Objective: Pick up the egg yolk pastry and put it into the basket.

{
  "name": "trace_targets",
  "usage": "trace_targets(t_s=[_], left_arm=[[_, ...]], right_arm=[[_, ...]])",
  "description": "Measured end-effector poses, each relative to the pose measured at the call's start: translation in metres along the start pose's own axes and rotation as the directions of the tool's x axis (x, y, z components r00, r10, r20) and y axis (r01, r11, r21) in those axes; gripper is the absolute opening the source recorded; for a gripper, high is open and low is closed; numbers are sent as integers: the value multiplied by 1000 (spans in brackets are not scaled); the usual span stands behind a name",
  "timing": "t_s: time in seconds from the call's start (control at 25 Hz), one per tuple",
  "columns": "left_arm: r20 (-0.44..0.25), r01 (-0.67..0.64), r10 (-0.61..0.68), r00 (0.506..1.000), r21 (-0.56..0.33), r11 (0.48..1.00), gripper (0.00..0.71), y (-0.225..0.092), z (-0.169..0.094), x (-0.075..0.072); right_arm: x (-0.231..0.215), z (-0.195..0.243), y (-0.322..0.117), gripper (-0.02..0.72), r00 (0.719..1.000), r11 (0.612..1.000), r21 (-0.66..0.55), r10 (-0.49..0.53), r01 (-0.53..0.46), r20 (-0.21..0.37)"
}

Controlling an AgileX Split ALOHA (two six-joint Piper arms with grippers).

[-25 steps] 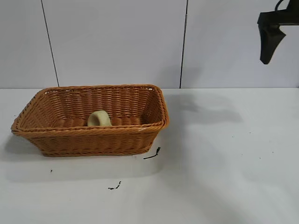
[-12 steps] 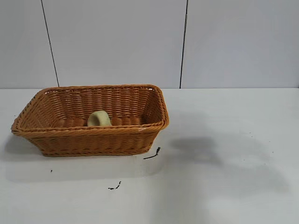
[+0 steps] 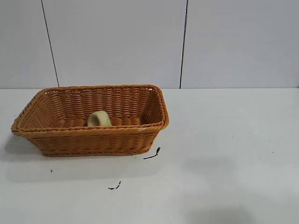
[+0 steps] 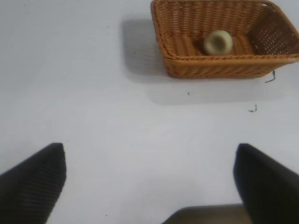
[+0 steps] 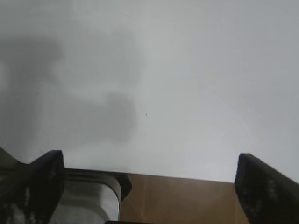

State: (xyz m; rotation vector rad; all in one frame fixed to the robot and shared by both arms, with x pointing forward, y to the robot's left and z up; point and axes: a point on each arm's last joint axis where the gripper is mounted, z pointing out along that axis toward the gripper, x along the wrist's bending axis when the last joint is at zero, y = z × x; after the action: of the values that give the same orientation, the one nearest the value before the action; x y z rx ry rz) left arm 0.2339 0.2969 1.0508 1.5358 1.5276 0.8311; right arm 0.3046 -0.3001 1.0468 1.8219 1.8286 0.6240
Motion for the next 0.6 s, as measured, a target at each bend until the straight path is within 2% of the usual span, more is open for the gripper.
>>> trace_targets(t_s=[0.08, 0.32, 0.48, 0.6], left_arm=[[0, 0, 0, 1000, 0, 1000, 695, 0, 0, 0], [0, 0, 0, 1000, 0, 1000, 695, 0, 0, 0], [0, 0, 0, 1000, 0, 1000, 695, 0, 0, 0], [0, 0, 0, 1000, 0, 1000, 695, 0, 0, 0]], right_arm=[[1, -12, -9, 689, 1000, 993, -119, 5, -5, -6], [2, -37, -35, 689, 1000, 942, -335, 7, -10, -10], [2, -49, -48, 689, 1000, 900, -437, 7, -10, -10], [2, -50, -49, 689, 1000, 896, -444, 7, -13, -14]])
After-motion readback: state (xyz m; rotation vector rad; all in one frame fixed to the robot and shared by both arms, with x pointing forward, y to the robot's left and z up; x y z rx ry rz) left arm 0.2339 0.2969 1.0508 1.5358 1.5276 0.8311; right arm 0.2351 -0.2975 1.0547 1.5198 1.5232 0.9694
